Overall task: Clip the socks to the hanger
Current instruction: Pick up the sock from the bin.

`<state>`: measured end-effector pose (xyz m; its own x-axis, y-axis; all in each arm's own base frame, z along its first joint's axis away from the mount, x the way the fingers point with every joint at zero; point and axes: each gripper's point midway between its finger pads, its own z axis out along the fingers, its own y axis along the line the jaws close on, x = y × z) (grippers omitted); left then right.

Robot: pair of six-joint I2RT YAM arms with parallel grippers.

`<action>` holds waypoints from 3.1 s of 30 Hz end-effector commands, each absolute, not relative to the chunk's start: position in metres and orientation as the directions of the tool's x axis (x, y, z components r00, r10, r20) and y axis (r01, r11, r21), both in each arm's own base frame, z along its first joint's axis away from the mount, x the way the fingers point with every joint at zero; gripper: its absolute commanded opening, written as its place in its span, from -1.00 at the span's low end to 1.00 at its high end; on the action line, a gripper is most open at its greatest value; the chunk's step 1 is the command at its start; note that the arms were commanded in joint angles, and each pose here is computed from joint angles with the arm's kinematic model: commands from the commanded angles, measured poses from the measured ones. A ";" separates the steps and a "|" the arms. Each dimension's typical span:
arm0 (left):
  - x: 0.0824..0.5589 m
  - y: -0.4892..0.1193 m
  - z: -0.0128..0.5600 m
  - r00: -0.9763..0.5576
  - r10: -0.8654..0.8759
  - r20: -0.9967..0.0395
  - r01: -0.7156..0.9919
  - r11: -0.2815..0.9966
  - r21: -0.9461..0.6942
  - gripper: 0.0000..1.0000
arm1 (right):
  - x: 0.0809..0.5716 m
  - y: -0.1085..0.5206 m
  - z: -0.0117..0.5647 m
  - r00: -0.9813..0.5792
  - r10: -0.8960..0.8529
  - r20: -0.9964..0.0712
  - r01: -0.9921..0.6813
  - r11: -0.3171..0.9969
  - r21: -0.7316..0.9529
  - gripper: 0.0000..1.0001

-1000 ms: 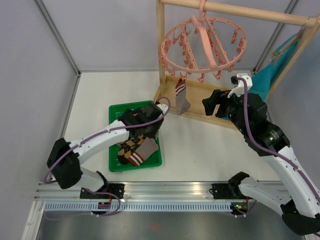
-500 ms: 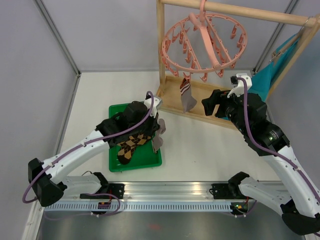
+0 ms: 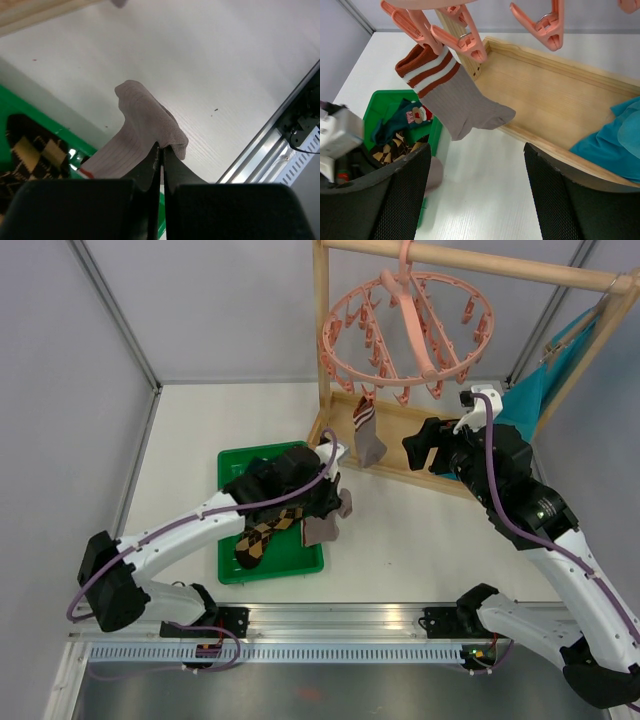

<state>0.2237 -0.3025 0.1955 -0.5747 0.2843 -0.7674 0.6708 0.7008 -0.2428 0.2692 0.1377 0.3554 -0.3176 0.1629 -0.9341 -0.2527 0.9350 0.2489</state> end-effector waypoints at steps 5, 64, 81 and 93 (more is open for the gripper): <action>0.213 -0.345 0.172 -0.609 0.292 -0.738 0.704 0.629 -0.331 -0.95 | 0.268 0.136 0.374 -0.277 0.179 -0.944 -0.260 0.932 0.253 0.62; 0.180 -0.220 0.077 -0.506 -0.856 -0.107 -0.520 0.402 -0.754 0.15 | 0.274 0.144 0.349 -0.330 0.182 -0.926 -0.251 0.929 0.272 0.61; 0.193 -0.230 0.066 -0.462 -0.885 -0.063 -0.526 0.330 -0.784 0.16 | 0.273 0.141 0.352 -0.323 0.175 -0.930 -0.245 0.934 0.261 0.61; 0.202 -0.227 0.056 -0.419 -0.908 -0.026 -0.530 0.268 -0.804 0.09 | 0.273 0.143 0.349 -0.329 0.175 -0.928 -0.252 0.931 0.265 0.61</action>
